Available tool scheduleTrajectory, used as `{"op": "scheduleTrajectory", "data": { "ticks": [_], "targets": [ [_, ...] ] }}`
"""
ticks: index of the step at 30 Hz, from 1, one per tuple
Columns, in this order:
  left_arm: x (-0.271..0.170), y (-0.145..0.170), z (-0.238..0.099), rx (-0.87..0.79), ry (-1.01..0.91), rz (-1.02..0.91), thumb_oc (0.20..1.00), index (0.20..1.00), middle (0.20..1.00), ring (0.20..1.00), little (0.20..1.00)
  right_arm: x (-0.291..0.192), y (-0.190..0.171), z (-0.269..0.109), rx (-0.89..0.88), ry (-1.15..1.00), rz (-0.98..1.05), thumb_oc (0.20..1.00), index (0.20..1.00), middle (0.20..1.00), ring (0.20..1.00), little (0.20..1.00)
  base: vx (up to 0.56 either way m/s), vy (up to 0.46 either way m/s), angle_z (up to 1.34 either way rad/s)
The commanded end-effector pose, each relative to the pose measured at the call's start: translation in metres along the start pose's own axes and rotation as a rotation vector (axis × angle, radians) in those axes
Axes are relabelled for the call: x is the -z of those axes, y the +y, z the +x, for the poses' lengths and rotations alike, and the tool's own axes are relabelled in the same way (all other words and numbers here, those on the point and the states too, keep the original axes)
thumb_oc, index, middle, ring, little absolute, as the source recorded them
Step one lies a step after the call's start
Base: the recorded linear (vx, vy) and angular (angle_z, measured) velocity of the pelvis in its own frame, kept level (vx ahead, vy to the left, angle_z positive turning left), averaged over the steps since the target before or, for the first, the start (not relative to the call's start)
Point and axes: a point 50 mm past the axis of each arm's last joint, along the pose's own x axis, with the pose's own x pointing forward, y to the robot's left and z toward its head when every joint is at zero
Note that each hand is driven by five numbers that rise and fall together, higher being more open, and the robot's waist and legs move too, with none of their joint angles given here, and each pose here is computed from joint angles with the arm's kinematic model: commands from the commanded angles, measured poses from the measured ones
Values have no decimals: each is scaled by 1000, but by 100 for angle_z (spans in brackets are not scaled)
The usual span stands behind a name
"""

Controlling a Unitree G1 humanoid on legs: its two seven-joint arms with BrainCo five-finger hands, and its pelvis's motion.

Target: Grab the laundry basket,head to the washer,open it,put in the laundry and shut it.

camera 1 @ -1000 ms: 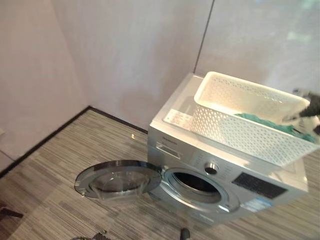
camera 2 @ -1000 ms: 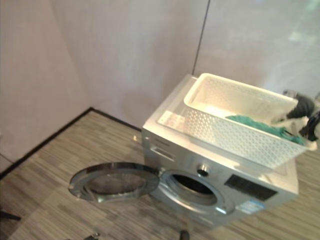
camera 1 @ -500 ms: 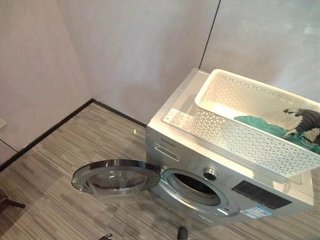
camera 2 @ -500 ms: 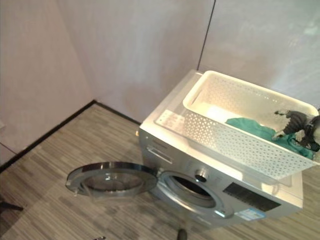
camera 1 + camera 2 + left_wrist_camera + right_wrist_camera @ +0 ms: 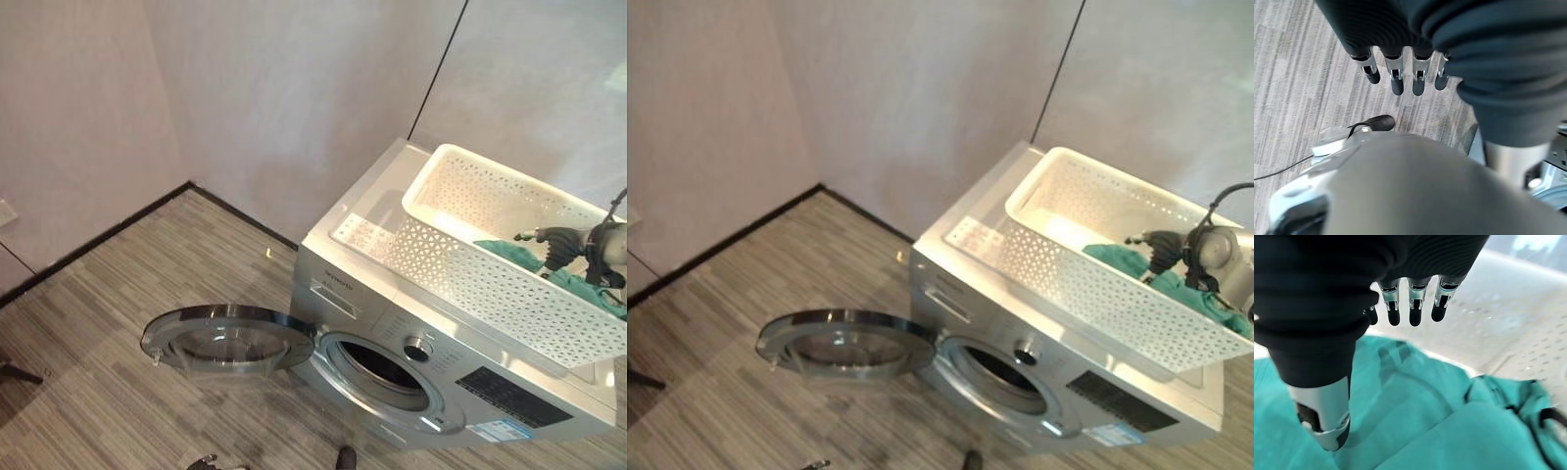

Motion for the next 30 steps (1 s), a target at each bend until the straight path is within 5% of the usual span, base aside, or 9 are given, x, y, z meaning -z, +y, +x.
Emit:
{"op": "scheduleTrajectory", "data": {
  "ticks": [1, 11, 25, 26, 27, 28, 30],
  "targets": [
    [-17, -10, 3, 48, -57, -2, 1000, 1000, 1000, 1000, 1000, 2, -6, -9, -48, 27, -83, 1000, 1000, 1000, 1000, 1000, -16, -11, 17],
    [-43, -7, 3, 39, -158, -92, 1000, 1000, 1000, 1000, 1000, 23, 52, -5, -261, 84, -120, 1000, 1000, 1000, 1000, 1000, -2, -5, 3],
    [-60, -12, 4, 36, -204, -76, 1000, 1000, 1000, 1000, 1000, 27, 90, 21, -209, 123, 31, 1000, 1000, 1000, 1000, 1000, 4, 2, -1],
    [-57, -12, 4, 30, -192, -73, 1000, 1000, 1000, 1000, 1000, 24, 90, 22, -201, 113, 42, 523, 523, 523, 523, 523, 33, 9, -2],
    [-56, -11, 4, 27, -186, -69, 1000, 1000, 1000, 1000, 1000, 25, 90, 22, -193, 109, 56, 310, 310, 310, 310, 310, 45, 10, -2],
    [-54, -12, 4, 30, -178, -66, 1000, 1000, 1000, 1000, 1000, 26, 91, 21, -190, 113, 68, 200, 200, 200, 200, 200, 35, 5, 0],
    [-50, -12, 5, 28, -165, -63, 1000, 1000, 1000, 1000, 1000, 26, 85, 20, -150, 102, 92, 200, 200, 200, 200, 200, 15, 2, 0]
  ]
}}
